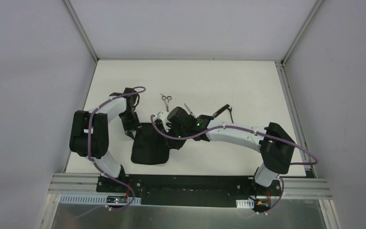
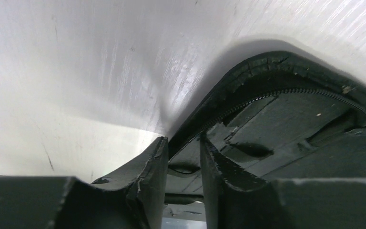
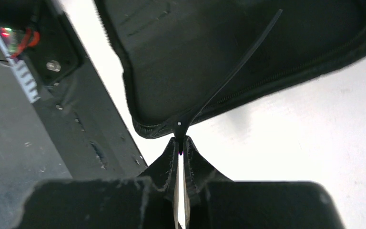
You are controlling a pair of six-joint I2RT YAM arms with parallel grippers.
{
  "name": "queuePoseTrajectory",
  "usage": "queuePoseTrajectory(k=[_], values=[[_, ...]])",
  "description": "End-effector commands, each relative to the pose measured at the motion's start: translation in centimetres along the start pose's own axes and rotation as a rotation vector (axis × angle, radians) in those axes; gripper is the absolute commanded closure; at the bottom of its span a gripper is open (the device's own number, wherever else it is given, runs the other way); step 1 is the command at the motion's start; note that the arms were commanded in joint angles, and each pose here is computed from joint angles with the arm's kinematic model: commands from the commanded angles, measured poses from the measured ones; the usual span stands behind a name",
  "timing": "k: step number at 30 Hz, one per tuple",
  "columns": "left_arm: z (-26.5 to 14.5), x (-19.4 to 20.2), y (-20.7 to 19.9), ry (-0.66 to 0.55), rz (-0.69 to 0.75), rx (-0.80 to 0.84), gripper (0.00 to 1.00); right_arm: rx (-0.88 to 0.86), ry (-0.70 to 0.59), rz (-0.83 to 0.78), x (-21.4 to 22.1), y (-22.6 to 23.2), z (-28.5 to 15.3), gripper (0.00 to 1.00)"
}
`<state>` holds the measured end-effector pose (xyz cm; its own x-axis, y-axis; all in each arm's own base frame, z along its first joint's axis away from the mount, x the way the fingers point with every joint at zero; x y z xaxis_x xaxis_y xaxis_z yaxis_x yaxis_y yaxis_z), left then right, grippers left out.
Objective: Sort the hair-cutting tools
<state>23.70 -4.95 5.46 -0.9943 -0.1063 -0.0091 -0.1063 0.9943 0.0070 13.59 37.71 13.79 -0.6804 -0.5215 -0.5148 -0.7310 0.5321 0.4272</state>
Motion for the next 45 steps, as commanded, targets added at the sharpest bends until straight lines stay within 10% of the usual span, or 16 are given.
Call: queuePoseTrajectory(k=[1,9,32,45], values=[[-1.1,0.8,0.4,-0.031,-0.062,-0.008,0.73,0.123,0.057,0.084,1.3,-1.7,0.1,1.00],[-2.5,1.8,0.0,-0.094,-0.102,0.027,1.00,0.196,0.126,0.132,4.5,-3.7,0.8,1.00],[-4.4,3.7,-1.6,-0.171,-0.219,0.125,1.00,0.030,0.052,0.060,5.3,-0.5,1.7,1.00],[-4.4,4.4,-1.9,-0.159,-0.213,0.147,1.00,0.238,-0.033,0.068,4.9,-4.5,4.4,1.00]])
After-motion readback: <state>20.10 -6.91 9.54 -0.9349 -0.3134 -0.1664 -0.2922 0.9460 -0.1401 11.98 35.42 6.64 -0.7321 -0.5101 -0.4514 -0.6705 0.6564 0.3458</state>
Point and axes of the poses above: each gripper's point midway between its finger pads, its own z axis out along the fingers, its own y axis along the line the jaws close on, x = y × z, the point moved 3 cm from there along -z, back along the fingers, and after that the axes turned 15 degrees about z, right-handed, at the moved point
